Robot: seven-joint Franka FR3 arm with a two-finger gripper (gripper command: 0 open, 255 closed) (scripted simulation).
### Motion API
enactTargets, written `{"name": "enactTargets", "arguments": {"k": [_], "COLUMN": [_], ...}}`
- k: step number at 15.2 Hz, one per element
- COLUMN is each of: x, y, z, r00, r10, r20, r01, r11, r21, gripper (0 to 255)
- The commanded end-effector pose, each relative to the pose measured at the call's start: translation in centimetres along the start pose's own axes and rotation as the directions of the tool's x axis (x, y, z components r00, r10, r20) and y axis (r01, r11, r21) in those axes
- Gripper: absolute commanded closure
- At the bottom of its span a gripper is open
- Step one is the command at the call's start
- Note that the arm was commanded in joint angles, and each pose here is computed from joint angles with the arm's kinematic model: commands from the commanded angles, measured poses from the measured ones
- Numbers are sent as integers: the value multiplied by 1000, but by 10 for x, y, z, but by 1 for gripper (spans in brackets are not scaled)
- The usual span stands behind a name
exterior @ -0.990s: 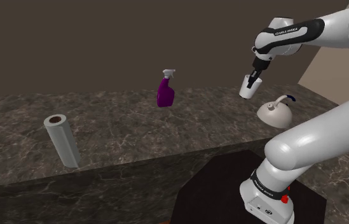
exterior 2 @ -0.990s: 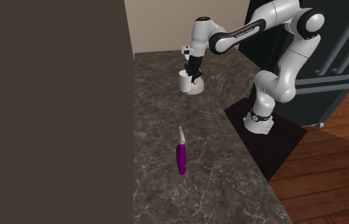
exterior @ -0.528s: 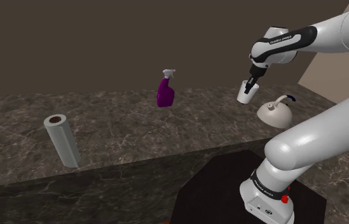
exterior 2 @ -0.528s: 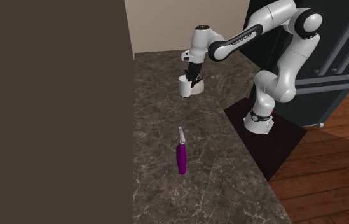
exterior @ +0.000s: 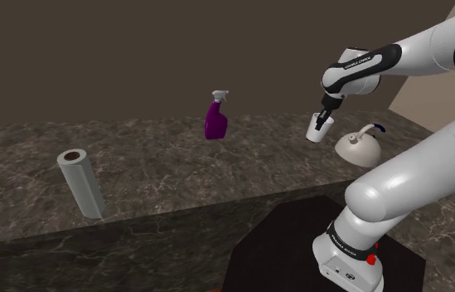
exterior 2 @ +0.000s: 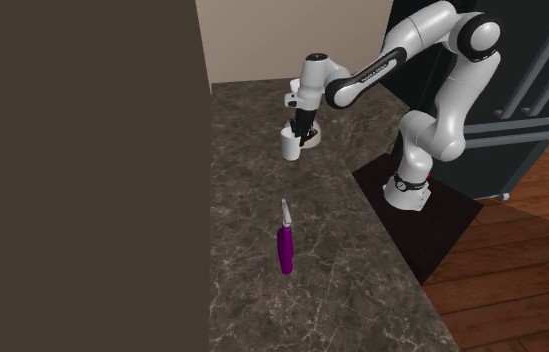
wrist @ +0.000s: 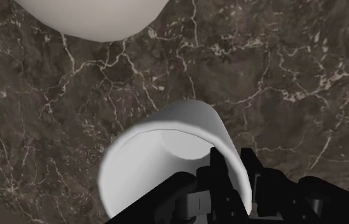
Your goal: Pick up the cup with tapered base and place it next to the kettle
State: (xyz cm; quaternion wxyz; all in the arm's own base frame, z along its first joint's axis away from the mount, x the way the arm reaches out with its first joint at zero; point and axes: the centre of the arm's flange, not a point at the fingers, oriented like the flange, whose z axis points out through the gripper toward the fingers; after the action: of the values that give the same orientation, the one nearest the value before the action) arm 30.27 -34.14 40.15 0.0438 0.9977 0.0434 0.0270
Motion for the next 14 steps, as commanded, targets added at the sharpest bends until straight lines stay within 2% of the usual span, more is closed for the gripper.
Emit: {"name": "enactTargets", "arguments": {"k": [1, 4, 12, 13, 14], "x": [-1, -2, -2, -2, -2], "y": [-1, -3, -3, -3, -3], "z": [11, 29, 29, 29, 29], "r00": [1000, 1000, 1000, 1000, 1000], "r10": [0, 0, 0, 0, 0], "r20": [-1, -1, -1, -1, -1], "r01": [0, 0, 0, 0, 0], "r11": [1000, 1000, 1000, 1000, 1000], "r21": [-1, -1, -1, -1, -1], "gripper": [255, 255, 255, 0, 0]}}
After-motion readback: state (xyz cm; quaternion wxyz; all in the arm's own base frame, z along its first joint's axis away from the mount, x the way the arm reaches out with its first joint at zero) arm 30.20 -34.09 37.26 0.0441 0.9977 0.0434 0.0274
